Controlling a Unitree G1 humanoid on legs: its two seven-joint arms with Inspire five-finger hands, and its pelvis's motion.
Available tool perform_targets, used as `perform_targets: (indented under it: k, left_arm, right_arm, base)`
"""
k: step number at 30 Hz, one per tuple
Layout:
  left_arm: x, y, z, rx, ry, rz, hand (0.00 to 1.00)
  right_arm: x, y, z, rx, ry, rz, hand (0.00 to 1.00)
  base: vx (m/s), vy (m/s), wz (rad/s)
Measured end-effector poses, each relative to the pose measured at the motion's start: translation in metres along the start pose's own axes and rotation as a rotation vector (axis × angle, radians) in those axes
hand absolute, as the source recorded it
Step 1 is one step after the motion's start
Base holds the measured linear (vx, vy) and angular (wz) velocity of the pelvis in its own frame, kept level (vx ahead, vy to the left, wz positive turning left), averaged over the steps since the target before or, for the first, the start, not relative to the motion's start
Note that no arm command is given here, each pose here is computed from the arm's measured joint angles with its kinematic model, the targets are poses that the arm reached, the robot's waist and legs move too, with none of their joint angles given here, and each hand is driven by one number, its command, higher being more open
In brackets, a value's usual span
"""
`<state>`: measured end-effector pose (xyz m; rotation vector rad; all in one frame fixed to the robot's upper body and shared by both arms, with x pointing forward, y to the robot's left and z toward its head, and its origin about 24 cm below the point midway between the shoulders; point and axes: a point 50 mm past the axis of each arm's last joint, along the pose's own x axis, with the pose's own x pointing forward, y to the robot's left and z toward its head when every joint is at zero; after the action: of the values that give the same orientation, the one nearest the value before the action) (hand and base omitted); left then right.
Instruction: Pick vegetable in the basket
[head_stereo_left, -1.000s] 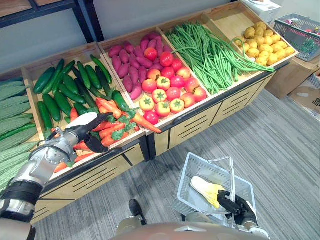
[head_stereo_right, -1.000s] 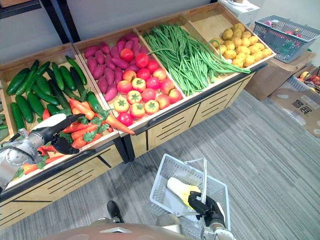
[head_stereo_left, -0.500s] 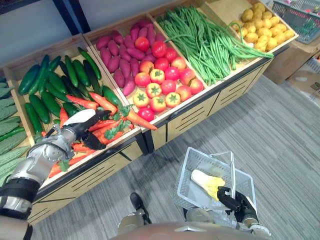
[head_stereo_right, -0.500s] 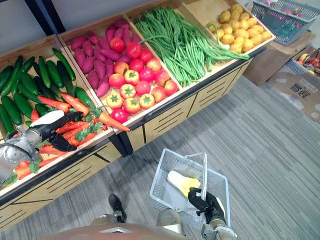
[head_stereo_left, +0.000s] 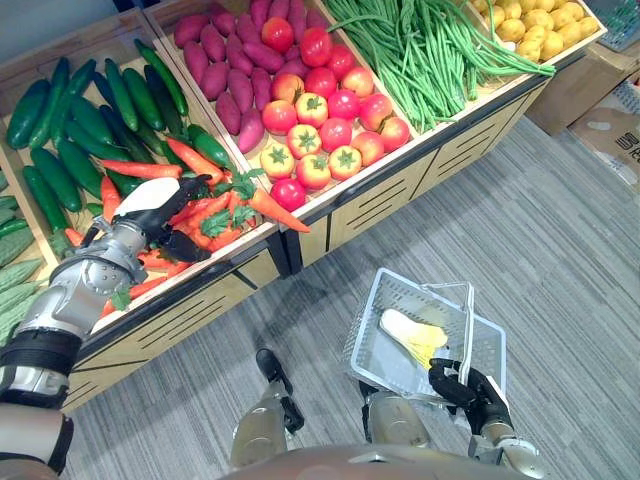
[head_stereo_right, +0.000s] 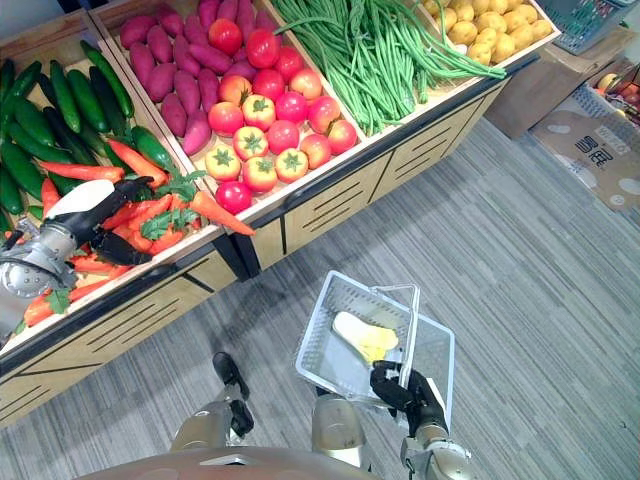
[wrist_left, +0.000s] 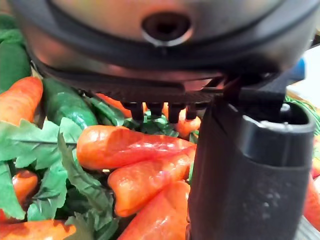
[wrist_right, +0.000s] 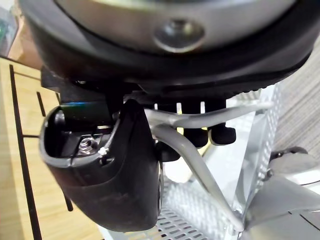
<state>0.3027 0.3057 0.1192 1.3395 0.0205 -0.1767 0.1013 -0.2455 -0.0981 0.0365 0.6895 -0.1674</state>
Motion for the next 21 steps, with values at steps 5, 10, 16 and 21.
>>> perform_targets:
  k: [5, 10, 16, 21]
  left_arm:
    - [0.001, 0.008, 0.013, 0.048, -0.068, 0.016, 0.0]
    - [-0.003, 0.005, 0.02, 0.099, -0.125, -0.042, 0.0]
    - [-0.004, 0.006, 0.019, 0.124, -0.12, -0.028, 0.0]
    - [-0.004, 0.01, 0.021, 0.124, -0.126, -0.012, 0.0]
  right_arm:
    - [0.001, 0.003, 0.007, -0.015, -0.028, 0.013, 0.0]
    - [0.003, 0.003, 0.012, -0.062, -0.036, 0.044, 0.0]
    - [0.006, 0.008, 0.016, -0.071, -0.05, 0.066, 0.0]
    - [0.006, 0.01, 0.015, -0.074, -0.049, 0.077, 0.0]
  base:
    - [0.01, 0.005, 0.01]
    - [0.01, 0.008, -0.01]
    - [0.0, 0.004, -0.01]
    - [0.0, 0.0, 0.0]
